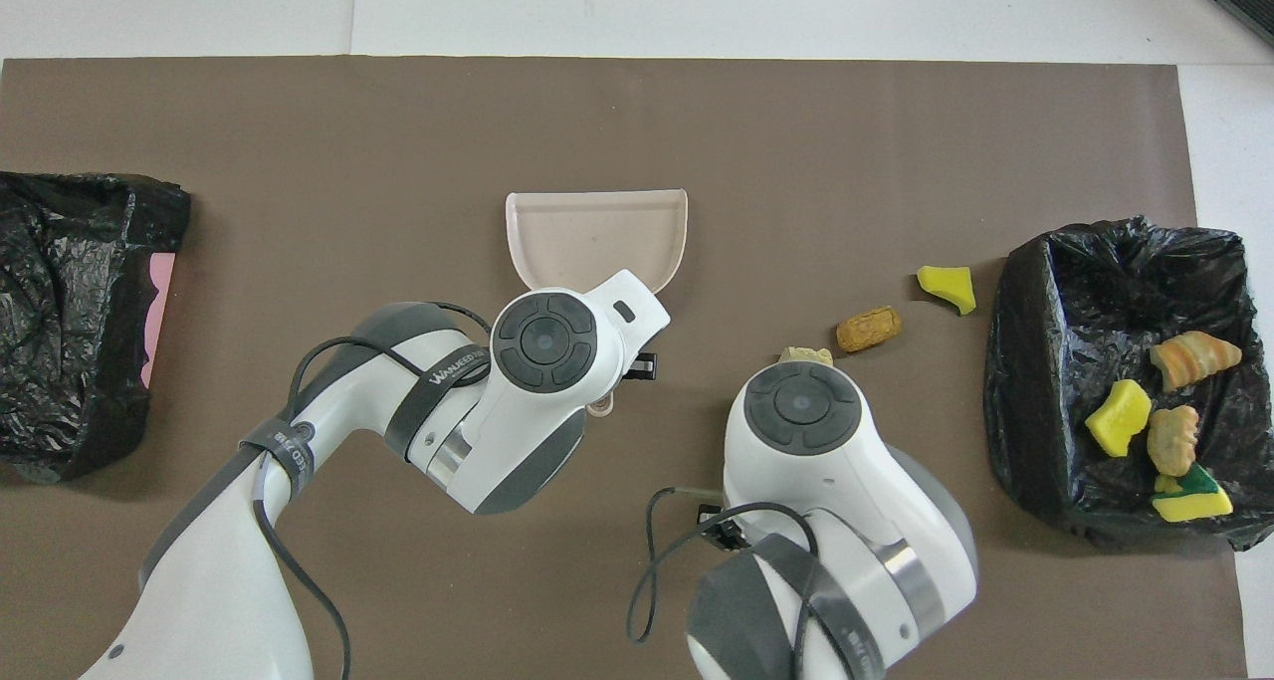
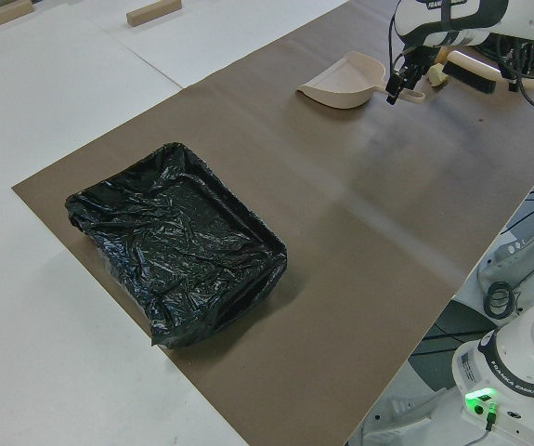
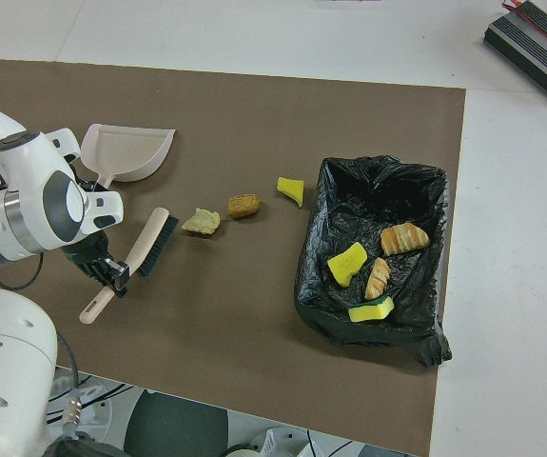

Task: Sweep and dump trash in bin
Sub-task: 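Carry the brush with the right gripper to the chunks near the bin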

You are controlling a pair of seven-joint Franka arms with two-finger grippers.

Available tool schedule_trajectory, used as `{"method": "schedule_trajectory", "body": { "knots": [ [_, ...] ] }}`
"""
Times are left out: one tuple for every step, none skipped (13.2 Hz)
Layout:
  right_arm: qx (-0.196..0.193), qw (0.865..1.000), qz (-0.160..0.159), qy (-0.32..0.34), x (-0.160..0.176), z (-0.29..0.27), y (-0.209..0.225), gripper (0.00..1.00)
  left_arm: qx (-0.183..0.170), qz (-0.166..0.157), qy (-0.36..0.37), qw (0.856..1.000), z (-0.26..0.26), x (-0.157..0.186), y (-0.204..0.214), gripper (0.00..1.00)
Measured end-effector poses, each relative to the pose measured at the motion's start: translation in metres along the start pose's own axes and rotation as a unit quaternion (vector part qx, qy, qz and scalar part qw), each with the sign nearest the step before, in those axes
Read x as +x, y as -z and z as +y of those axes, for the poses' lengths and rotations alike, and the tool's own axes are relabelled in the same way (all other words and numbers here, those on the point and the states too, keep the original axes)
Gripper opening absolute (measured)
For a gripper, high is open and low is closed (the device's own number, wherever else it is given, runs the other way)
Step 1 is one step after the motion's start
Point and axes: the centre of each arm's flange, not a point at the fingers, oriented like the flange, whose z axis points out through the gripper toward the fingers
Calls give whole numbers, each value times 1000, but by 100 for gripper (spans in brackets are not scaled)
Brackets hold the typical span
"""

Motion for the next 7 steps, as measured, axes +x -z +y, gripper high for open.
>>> {"method": "schedule_trajectory", "body": {
  "knots": [
    [1, 1000, 1, 4, 18, 21, 2, 26, 0, 0, 0, 1000, 0, 0, 0, 59],
    [1, 1000, 3, 12, 37, 45, 5, 26, 0, 0, 0, 1000, 0, 0, 0, 59],
    [-5, 1000, 8, 23, 55, 69, 5, 26, 0, 0, 0, 1000, 0, 0, 0, 48],
    [-12, 999, 14, 34, 70, 92, 6, 26, 0, 0, 0, 1000, 0, 0, 0, 33],
    [-16, 999, 23, 47, 85, 110, 6, 26, 0, 1, -1, 1000, 0, 0, 1, 31],
    [-19, 997, 37, 62, 101, 128, 6, 26, 0, 1, -1, 1000, 0, 0, 1, 31],
    [-28, 995, 56, 78, 117, 144, 6, 26, 1, 1, -4, 1000, -1, 1, 2, 31]
  ]
}}
